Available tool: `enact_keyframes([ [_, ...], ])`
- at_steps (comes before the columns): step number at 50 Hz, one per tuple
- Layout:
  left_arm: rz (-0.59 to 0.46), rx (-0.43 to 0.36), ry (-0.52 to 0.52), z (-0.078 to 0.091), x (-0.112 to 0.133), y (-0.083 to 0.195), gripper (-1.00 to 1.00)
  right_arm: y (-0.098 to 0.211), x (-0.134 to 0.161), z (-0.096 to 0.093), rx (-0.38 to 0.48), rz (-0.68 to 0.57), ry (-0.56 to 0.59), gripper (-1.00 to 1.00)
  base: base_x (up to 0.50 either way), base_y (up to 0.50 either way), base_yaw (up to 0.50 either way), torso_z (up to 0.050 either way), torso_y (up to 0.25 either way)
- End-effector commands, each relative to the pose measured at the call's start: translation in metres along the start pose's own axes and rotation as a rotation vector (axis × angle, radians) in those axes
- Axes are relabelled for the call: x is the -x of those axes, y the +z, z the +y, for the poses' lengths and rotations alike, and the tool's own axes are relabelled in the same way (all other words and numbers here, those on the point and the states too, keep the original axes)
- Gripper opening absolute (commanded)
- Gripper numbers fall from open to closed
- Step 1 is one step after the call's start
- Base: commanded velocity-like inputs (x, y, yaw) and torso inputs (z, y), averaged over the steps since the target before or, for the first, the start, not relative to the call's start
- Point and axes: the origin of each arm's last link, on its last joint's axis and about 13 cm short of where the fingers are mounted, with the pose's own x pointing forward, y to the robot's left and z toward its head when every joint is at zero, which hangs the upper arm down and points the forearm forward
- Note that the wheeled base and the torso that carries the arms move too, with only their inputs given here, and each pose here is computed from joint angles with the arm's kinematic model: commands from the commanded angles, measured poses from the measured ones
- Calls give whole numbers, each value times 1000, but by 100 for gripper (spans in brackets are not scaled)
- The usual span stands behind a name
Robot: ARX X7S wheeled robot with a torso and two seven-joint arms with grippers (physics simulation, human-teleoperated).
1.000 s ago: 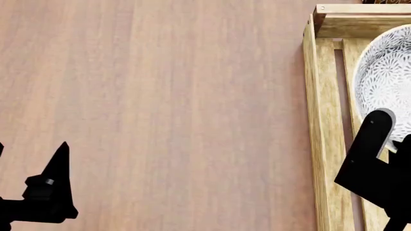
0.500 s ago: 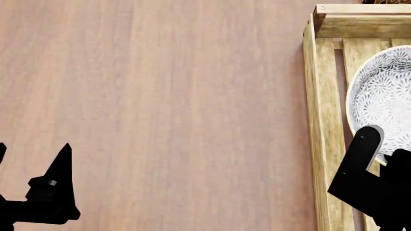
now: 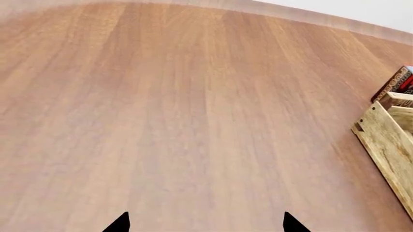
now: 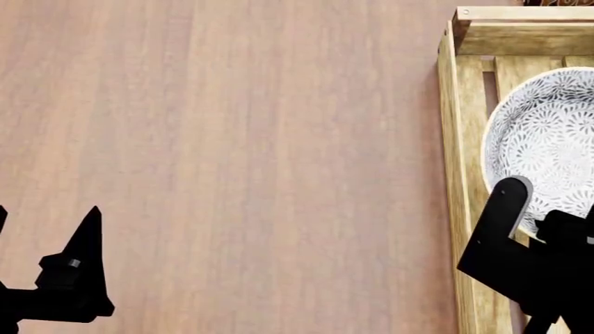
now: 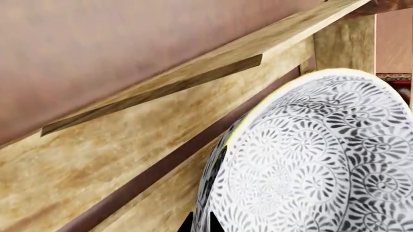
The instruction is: Pick up the bowl on the left and put it in the tray.
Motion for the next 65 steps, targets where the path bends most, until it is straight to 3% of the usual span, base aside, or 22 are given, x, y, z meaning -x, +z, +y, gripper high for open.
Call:
enact_keyframes([
  [1, -1, -3, 2, 0, 0, 0, 100, -5, -5, 1, 17, 25, -21, -100, 0, 0, 0, 0, 0],
  [21, -1, -7, -4, -1, 0, 0, 100, -7, -3, 2, 10, 36, -14, -100, 0, 0, 0, -1, -2],
  [22, -1, -6, -4, -1, 0, 0, 100, -7, -3, 3, 13, 35, -15, 100, 0, 0, 0, 0, 0],
  [50, -4, -6, -3, -1, 1, 1, 100, -6, 0, 1, 16, 29, -12, 100, 0, 0, 0, 0, 0],
  [65, -13, -10, -3, -1, 3, 4, 100, 5, 27, -22, 39, -10, -4, 100, 0, 0, 0, 0, 0],
])
